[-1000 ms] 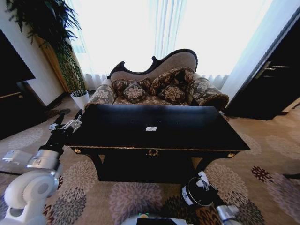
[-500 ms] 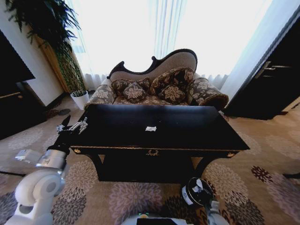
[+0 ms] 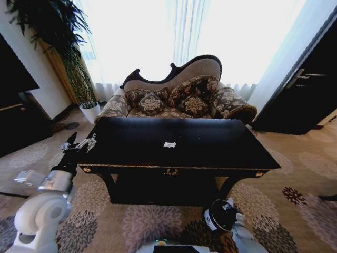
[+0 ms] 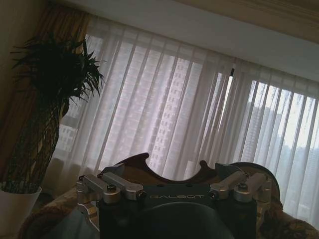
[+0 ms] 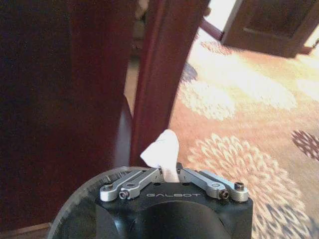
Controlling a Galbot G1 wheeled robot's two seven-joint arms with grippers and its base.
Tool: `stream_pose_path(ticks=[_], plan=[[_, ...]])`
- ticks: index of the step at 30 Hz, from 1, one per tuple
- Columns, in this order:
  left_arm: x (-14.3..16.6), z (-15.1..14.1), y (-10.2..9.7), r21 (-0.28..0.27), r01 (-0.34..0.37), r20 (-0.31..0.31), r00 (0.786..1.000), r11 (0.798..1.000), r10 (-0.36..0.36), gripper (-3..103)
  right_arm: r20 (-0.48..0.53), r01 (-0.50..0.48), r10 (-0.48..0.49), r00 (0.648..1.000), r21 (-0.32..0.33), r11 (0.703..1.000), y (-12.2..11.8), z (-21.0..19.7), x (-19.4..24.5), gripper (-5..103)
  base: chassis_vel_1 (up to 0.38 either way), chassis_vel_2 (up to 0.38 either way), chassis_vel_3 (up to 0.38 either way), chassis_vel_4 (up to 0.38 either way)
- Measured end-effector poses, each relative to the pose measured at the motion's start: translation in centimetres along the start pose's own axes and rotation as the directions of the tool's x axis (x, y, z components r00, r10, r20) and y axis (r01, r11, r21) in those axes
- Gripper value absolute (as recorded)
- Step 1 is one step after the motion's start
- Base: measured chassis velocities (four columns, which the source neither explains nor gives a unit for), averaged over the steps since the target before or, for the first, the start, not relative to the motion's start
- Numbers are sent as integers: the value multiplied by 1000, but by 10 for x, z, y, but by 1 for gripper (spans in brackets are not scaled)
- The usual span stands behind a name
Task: Move to the front of the table and place the trash on the table into the trash bin.
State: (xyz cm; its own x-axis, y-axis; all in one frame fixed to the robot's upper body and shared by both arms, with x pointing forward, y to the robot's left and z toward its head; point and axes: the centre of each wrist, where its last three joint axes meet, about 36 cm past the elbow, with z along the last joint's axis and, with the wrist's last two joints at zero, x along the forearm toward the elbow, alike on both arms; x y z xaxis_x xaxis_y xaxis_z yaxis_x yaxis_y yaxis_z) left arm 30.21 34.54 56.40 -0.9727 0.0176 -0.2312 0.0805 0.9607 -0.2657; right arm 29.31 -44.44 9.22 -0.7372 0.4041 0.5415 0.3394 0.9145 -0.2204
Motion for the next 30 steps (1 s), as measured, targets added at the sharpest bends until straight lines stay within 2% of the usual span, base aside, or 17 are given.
stream_pose_path(ticks=[9,11,12,13,16,18,21,23,24,26,27,30], plan=[[-7,1,2,-3,-14,-5,1000,1000,14,100,-33,-16,15,999,-18,1000,8,3,-1,1,0,0,0,0],[-9,1,3,-2,-16,-4,1000,1000,16,100,-48,-2,2,999,-15,1000,9,8,3,10,0,0,0,0],[-9,1,3,-1,-16,-4,1000,1000,16,100,-55,0,-1,998,-14,1000,8,11,4,10,0,0,0,0],[-9,1,4,2,-16,-4,1000,1000,16,100,-64,2,-3,998,-14,1000,7,14,7,21,0,0,0,0],[-8,0,5,6,-15,-5,1000,1000,15,100,-73,8,-9,997,-16,1000,6,18,11,26,0,0,0,0],[-8,0,7,9,-11,-3,1000,1000,11,100,-79,17,-19,997,-19,1000,7,22,16,37,0,0,0,0],[-8,-1,7,10,-9,1,1000,1000,9,100,-81,21,-22,996,-22,1000,8,25,19,42,0,0,0,0],[-8,-2,7,12,-9,4,1000,1000,9,100,-79,24,-26,997,-24,999,9,26,22,53,0,0,0,0],[-8,-2,7,12,-9,4,1000,1000,9,100,-79,24,-26,997,-24,999,9,26,22,53,0,0,0,0],[-6,-3,6,13,-11,7,1000,1000,11,100,-74,27,-29,997,-28,999,9,26,24,64,0,0,0,0],[-6,-3,6,13,-11,7,1000,1000,11,100,-74,27,-29,997,-28,999,9,26,24,64,0,0,0,0],[-4,-6,4,12,-15,14,1000,1000,15,100,-63,32,-34,997,-41,999,9,26,28,80,0,0,0,0]])
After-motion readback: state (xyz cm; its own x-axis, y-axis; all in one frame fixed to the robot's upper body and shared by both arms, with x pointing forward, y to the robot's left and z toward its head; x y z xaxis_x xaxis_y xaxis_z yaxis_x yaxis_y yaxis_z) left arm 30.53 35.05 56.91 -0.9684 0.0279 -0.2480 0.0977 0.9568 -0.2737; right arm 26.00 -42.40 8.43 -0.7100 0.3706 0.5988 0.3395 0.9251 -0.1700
